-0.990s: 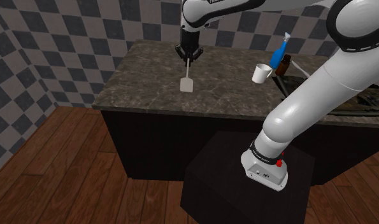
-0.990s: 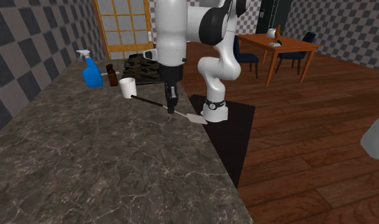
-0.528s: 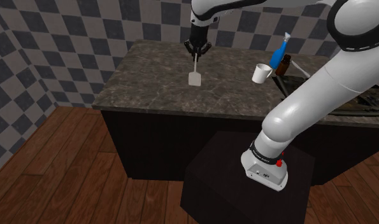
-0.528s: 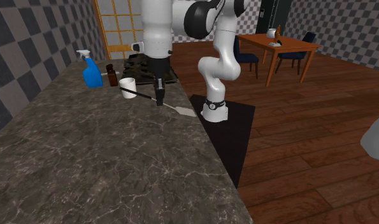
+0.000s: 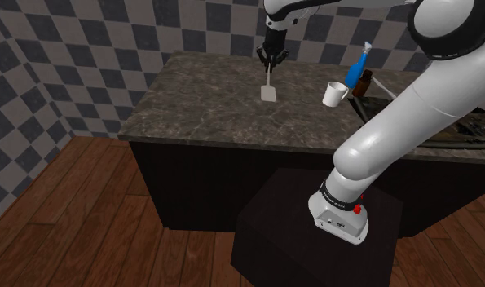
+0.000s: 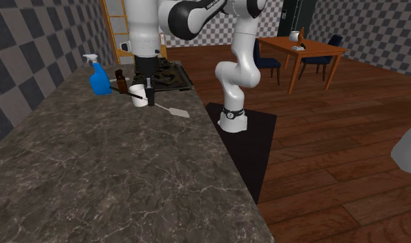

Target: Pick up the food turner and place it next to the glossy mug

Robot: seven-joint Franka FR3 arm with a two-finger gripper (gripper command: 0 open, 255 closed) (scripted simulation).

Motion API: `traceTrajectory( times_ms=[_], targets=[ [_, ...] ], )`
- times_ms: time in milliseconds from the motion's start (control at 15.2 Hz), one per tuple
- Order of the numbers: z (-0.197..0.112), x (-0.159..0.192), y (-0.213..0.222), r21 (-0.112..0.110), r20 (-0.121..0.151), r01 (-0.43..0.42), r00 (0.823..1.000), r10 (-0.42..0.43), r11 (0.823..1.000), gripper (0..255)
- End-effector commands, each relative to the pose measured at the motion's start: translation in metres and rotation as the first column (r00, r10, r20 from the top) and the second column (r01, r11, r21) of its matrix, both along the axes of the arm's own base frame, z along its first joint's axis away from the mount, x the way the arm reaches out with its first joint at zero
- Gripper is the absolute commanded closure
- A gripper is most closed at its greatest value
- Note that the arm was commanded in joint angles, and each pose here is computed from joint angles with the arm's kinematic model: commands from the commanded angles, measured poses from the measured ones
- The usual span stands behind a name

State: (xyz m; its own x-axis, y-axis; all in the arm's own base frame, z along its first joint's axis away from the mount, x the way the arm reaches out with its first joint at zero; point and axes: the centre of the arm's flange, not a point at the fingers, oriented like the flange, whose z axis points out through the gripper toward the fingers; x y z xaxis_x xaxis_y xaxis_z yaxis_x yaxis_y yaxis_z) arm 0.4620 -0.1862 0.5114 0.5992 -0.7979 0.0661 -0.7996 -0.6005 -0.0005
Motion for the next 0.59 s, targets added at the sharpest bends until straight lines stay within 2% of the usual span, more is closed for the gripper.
traceTrajectory(
  times_ms=[0, 528],
  targets=[
    [0.000, -0.007, -0.026, 0.000, 0.000, -0.002, 1.000, 0.002, 1.000, 255],
    [0.001, -0.028, -0.129, 0.000, 0.000, -0.002, 1.000, 0.002, 1.000, 255]
  ],
)
